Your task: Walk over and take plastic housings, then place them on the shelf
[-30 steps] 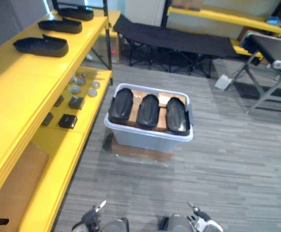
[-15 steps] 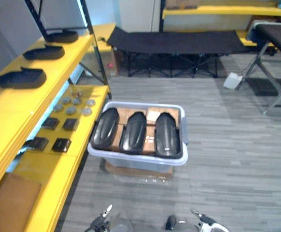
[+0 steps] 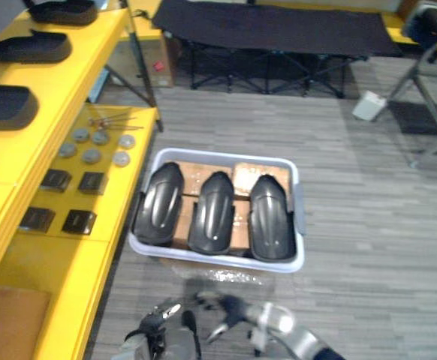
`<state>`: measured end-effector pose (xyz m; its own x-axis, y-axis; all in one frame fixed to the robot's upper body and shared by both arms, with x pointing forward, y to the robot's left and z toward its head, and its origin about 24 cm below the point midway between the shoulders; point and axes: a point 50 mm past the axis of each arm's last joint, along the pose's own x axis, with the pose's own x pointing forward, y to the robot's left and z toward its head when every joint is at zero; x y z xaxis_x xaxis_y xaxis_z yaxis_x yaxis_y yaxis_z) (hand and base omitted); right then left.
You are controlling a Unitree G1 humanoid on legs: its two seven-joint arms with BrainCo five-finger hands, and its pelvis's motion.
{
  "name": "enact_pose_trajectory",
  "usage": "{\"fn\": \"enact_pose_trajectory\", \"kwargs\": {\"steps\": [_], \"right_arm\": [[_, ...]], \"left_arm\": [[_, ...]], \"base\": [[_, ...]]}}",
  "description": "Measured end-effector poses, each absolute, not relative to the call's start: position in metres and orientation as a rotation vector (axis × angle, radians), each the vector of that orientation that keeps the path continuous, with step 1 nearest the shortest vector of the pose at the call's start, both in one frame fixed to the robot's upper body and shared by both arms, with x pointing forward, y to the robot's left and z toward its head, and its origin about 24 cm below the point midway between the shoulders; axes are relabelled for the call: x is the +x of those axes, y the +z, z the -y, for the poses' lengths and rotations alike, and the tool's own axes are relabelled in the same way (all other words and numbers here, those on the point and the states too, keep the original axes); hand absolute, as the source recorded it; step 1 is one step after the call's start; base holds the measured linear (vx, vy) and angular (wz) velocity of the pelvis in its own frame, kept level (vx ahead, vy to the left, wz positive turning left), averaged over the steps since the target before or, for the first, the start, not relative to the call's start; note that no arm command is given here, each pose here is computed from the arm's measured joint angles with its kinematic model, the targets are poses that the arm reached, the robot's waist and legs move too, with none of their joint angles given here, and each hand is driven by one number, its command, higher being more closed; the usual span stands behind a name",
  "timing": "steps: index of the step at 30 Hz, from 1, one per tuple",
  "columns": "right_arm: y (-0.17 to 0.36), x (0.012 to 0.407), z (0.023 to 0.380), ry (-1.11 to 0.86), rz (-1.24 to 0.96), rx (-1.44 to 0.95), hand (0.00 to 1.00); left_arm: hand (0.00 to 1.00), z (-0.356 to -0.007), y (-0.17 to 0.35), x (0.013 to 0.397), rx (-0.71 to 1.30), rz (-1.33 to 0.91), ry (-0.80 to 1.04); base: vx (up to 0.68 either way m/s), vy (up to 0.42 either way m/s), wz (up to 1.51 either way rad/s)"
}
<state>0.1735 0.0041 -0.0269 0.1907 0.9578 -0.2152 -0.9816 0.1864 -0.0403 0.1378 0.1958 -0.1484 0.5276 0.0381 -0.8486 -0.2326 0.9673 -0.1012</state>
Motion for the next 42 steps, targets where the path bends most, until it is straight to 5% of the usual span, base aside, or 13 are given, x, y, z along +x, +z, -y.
{"fn": "enact_pose_trajectory", "kwargs": {"steps": [3,6,13,19,27,42], "right_arm": [[0.030,0.193,-0.030,1.362,0.046,-0.023,0.00],[0.086,0.233,-0.022,1.090,0.228,0.127,0.00],[0.134,0.295,0.094,0.269,0.392,0.176,0.00],[0.159,0.304,0.189,-0.225,0.483,0.058,0.00],[0.137,0.317,0.243,-0.578,0.329,0.048,0.00],[0.155,0.361,0.309,-0.792,0.108,-0.107,0.00]], "left_arm": [[0.00,-0.197,-0.148,0.139,-0.193,-0.995,0.162],[0.00,-0.200,-0.148,0.135,-0.179,-0.994,0.191],[0.00,-0.205,-0.145,0.134,-0.131,-0.916,0.248],[0.00,-0.209,-0.114,0.195,-0.077,-0.712,0.241],[0.00,-0.184,-0.081,0.249,-0.078,-0.558,0.150],[0.00,-0.162,-0.098,0.233,-0.117,-0.635,0.115]], "base": [[0.01,0.022,0.10],[-0.04,0.007,-0.05],[-0.11,0.006,-0.10],[-0.26,-0.017,-0.16],[-0.03,-0.018,0.04],[0.03,0.022,0.17]]}}
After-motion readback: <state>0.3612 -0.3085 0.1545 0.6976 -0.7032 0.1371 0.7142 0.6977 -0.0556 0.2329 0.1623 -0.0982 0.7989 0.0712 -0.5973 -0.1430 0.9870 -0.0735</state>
